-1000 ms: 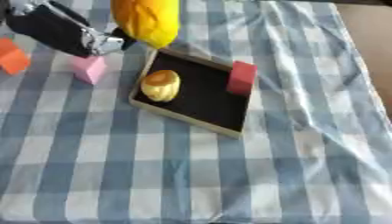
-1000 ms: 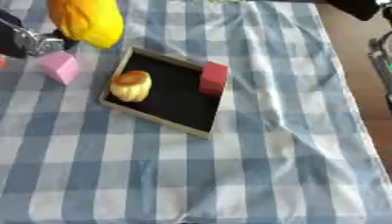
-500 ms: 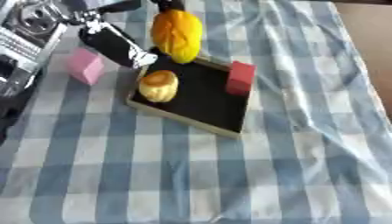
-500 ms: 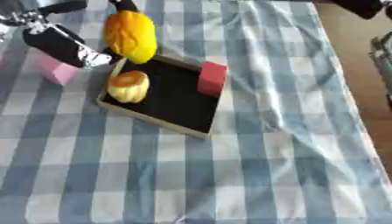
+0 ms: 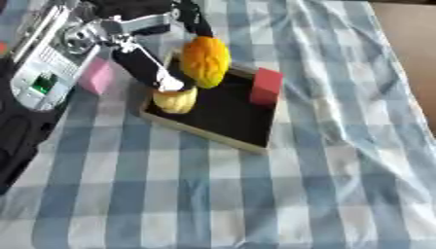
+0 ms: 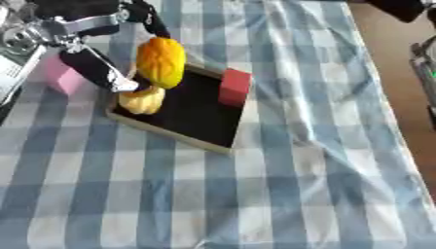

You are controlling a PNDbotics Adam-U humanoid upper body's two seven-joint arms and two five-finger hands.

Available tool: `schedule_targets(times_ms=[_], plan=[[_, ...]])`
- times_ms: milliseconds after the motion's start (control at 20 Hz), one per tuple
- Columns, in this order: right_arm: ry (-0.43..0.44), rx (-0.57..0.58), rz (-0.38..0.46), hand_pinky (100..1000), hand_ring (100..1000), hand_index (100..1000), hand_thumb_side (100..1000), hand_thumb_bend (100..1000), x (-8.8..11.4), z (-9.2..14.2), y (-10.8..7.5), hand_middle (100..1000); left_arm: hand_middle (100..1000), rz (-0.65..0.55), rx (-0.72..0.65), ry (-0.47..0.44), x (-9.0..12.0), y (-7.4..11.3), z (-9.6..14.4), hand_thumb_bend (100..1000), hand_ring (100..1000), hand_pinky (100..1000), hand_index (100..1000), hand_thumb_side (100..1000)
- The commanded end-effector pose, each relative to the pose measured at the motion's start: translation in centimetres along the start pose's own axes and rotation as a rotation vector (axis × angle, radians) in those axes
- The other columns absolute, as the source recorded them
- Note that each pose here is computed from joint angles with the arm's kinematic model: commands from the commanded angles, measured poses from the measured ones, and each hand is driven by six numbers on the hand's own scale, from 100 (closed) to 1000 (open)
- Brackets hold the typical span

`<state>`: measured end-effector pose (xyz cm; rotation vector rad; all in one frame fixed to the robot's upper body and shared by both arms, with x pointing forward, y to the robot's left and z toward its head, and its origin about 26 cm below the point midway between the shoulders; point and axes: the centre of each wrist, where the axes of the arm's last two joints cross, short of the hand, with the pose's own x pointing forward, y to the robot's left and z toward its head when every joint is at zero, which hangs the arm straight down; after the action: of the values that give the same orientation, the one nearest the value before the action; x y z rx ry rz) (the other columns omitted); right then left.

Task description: Pick up objects on the table and place them in the box.

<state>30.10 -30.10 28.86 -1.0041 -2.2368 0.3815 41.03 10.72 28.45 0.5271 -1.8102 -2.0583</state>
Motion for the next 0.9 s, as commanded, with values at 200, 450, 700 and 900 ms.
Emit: schedule_targets(times_ms=[200,450,700,900], plan=[[-0.027,-0.026,0.002,801,750,714,328,245,0.6,-0.5,-0.8,564,841,-0.039,-0.042,-0.016,-0.7,0.5,0.3,582,902,940,939,459],[-0.02,-0.024,0.001,801,750,713,330,245,0.5,-0.4,-0.7,564,861,-0.061,-0.018,-0.017,-0.8,1.0,0.9,616,922,956,977,531],[-0.012,-0.026,0.004,801,750,713,330,246,0.4,-0.2,-0.7,564,832,-0.035,0.088,-0.012,-0.9,2.0,2.4,537,895,924,935,455],[-0.006,-0.03,0.019,801,750,713,330,247,0.2,-0.1,-0.9,564,814,-0.036,0.235,0.057,-1.3,3.9,6.5,491,880,915,908,364]])
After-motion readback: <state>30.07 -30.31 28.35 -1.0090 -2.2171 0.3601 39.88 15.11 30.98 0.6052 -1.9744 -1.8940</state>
